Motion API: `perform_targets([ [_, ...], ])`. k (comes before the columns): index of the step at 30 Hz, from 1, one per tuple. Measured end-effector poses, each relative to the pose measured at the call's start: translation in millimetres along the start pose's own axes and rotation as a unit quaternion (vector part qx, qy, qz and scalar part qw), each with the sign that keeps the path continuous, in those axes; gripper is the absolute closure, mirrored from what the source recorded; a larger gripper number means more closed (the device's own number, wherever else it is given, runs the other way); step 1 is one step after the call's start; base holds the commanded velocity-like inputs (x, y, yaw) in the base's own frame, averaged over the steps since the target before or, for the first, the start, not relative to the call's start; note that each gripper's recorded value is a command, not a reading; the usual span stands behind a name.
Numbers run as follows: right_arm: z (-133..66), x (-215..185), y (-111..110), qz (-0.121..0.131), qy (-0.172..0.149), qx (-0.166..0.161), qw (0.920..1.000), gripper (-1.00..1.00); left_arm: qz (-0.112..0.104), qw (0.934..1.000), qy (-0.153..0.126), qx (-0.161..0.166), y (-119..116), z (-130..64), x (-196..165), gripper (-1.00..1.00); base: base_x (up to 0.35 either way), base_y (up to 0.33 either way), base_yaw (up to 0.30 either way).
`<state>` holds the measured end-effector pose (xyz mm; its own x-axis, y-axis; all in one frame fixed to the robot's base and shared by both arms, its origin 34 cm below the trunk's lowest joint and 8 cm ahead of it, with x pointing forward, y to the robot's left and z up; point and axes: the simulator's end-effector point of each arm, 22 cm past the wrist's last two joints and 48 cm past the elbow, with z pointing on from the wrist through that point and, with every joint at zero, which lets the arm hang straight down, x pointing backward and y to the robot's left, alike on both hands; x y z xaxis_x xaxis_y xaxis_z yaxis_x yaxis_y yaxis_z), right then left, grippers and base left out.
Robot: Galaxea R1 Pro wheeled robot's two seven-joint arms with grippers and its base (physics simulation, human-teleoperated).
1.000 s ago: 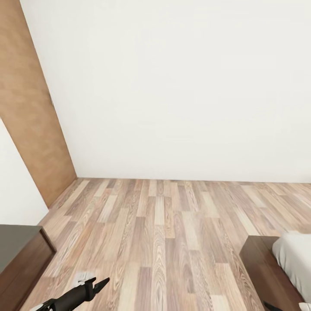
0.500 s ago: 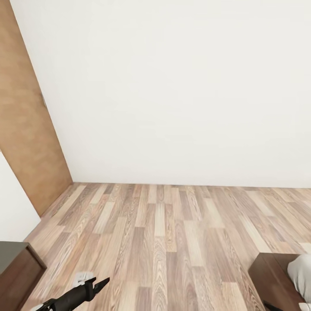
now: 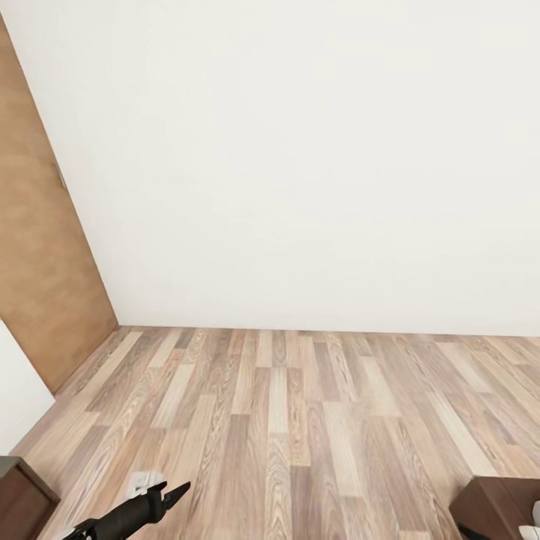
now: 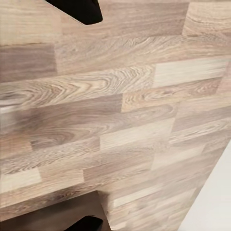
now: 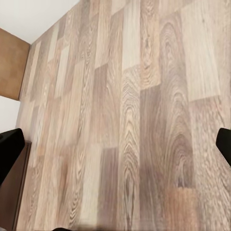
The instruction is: In the bedroom, move the book from the bed onto either nightstand, and place the two sandals side by side next to the bed.
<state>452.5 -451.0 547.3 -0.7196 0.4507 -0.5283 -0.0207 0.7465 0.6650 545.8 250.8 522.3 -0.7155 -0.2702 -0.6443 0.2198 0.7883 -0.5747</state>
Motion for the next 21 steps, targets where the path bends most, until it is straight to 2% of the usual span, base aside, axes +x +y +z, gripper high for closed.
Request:
perform_targets([
  [21,0.0,0.0,-0.2,0.000,0.000,0.000,1.0000,-1.00,0.000,1.0000,0.000,0.000,0.2,-0.1,-0.1,-1.00,0.331,0.000,0.000],
])
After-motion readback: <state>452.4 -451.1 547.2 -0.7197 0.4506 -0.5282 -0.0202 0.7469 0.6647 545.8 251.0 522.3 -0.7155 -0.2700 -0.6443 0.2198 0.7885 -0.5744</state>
